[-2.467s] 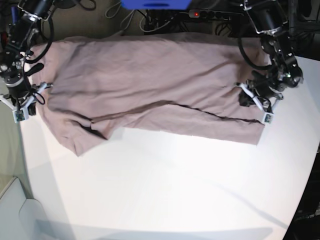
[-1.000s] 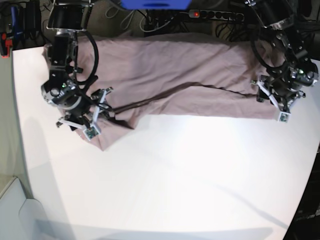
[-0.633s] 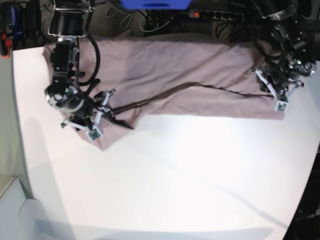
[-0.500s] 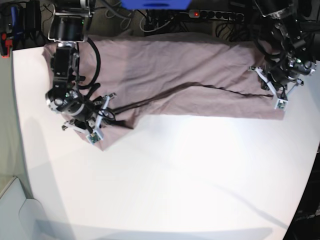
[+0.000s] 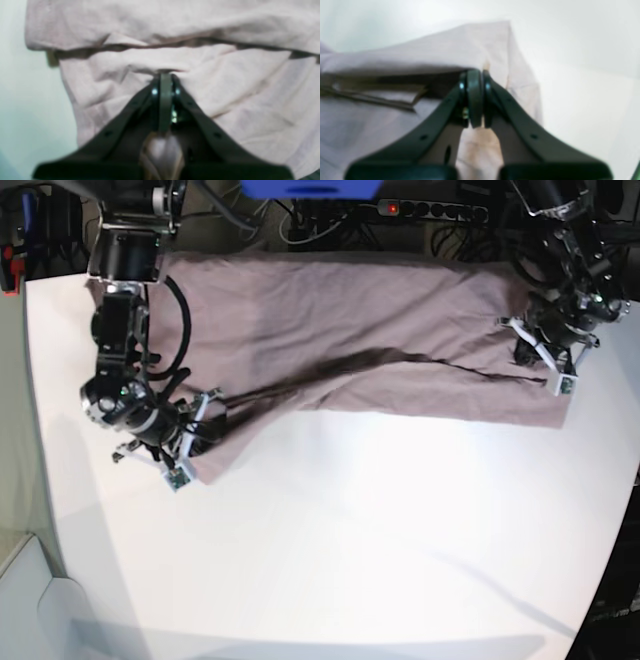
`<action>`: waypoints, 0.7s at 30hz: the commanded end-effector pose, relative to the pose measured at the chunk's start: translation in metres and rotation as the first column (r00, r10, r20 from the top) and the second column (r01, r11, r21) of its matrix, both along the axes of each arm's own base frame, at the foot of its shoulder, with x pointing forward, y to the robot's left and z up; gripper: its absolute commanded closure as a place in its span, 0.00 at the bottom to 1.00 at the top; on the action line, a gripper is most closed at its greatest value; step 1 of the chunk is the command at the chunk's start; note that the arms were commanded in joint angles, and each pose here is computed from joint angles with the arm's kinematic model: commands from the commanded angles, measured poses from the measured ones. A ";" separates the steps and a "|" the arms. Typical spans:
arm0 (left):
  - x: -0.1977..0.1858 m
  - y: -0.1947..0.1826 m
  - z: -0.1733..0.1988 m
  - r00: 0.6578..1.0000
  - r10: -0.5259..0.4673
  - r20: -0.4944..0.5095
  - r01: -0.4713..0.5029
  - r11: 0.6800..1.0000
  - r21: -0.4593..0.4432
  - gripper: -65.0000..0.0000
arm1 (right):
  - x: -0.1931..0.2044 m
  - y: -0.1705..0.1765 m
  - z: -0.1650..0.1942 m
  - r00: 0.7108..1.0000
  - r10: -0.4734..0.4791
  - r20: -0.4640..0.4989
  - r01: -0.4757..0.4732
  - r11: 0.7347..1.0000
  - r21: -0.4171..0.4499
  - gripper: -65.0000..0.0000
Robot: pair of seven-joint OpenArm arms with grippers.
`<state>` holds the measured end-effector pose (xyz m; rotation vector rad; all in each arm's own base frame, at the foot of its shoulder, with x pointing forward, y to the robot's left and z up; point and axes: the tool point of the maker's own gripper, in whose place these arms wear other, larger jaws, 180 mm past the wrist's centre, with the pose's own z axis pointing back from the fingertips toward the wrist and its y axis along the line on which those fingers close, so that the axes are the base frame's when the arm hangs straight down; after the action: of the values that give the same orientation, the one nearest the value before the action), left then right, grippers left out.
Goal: Layout the t-shirt on the table in an organized manner, then fold the t-shirt properly
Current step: 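Drag the hem corner with the right gripper away from the left gripper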
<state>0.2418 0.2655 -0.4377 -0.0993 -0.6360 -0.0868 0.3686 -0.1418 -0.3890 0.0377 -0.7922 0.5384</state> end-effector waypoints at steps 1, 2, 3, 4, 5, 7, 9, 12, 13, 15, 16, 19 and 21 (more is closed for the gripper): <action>-0.020 0.002 -0.018 0.994 -0.007 -0.114 0.011 1.000 0.028 0.99 | 0.020 0.001 0.024 0.997 -0.001 0.078 0.000 1.000 0.015 1.00; -0.020 0.002 -0.018 0.994 -0.007 -0.112 0.010 1.000 0.029 0.99 | 0.026 0.001 0.031 0.996 -0.002 0.094 0.000 1.000 0.014 1.00; -0.020 0.003 -0.018 0.994 -0.007 -0.112 0.011 1.000 0.030 0.99 | 0.029 0.000 0.035 0.995 -0.002 0.104 0.000 1.000 0.013 1.00; -0.020 0.003 -0.017 0.994 -0.008 -0.111 0.011 0.999 0.031 0.99 | 0.034 -0.002 0.041 0.993 -0.002 0.118 0.002 1.000 0.007 1.00; -0.020 0.003 -0.017 0.994 -0.008 -0.111 0.011 0.999 0.031 0.99 | 0.039 -0.005 0.047 0.991 -0.002 0.132 0.002 1.000 -0.001 1.00; -0.021 0.003 -0.017 0.994 -0.008 -0.113 0.011 0.999 0.031 0.99 | 0.053 -0.005 0.062 0.986 0.002 0.167 -0.001 1.000 -0.005 1.00; -0.021 0.003 -0.017 0.994 -0.008 -0.113 0.011 0.999 0.031 0.99 | 0.066 -0.005 0.077 0.980 0.002 0.201 -0.001 1.000 -0.004 1.00; -0.021 0.003 -0.017 0.994 -0.008 -0.113 0.011 0.999 0.031 0.99 | 0.084 -0.007 0.093 0.974 -0.005 0.227 0.004 1.000 0.005 1.00; -0.021 0.003 -0.017 0.994 -0.008 -0.113 0.011 0.999 0.031 0.99 | 0.089 -0.008 0.095 0.974 -0.007 0.227 0.005 1.000 0.008 1.00; -0.021 0.003 -0.017 0.994 -0.008 -0.113 0.011 0.999 0.031 0.99 | 0.097 -0.015 0.097 0.975 -0.011 0.220 0.011 1.000 0.001 1.00; -0.021 0.003 -0.017 0.994 -0.008 -0.113 0.011 0.999 0.031 0.99 | 0.099 -0.017 0.094 0.977 -0.015 0.211 0.015 1.000 0.006 1.00; -0.021 0.002 -0.018 0.993 -0.008 -0.114 0.011 0.999 0.030 0.99 | 0.109 -0.018 0.092 0.982 -0.020 0.190 0.016 1.000 0.019 1.00; -0.021 0.001 -0.018 0.994 -0.008 -0.113 0.011 1.000 0.027 0.99 | 0.109 -0.026 0.083 0.987 -0.027 0.160 0.025 1.000 0.014 1.00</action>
<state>0.2434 0.2639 -0.4379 -0.1093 -0.6462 -0.0800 0.4635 -0.1630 -0.3323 0.0147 -0.8775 0.5190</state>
